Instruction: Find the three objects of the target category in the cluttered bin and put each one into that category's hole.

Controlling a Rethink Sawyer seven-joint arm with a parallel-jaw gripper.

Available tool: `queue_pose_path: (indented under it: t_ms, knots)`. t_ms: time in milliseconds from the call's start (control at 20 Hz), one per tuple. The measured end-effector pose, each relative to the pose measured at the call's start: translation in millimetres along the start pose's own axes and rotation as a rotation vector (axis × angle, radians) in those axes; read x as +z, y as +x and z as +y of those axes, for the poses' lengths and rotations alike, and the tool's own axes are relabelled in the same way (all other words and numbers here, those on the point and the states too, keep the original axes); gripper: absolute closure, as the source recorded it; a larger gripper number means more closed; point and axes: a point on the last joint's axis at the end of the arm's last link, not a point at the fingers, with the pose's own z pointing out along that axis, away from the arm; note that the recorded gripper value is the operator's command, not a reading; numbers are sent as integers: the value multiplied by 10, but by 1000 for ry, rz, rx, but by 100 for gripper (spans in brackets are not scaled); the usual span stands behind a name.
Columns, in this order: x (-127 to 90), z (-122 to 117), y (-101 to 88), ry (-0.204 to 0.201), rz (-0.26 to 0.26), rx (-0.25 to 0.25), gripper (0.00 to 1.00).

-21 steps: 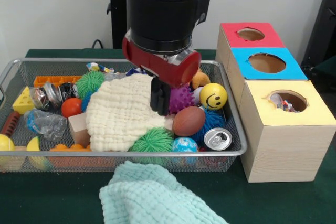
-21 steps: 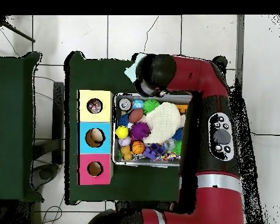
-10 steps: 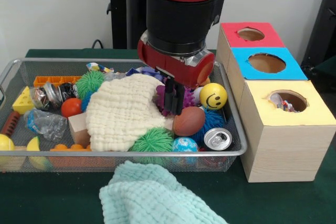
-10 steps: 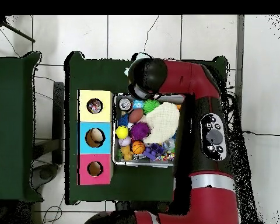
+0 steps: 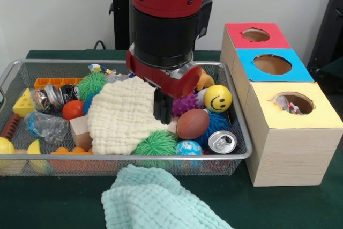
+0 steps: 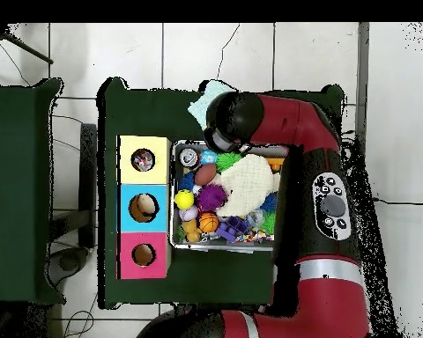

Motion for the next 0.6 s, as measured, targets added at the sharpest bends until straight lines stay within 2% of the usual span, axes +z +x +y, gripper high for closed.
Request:
queue_pose_path:
  t_ms: [600]
  knots:
    - [81,-371,-157,27,-26,13,100]
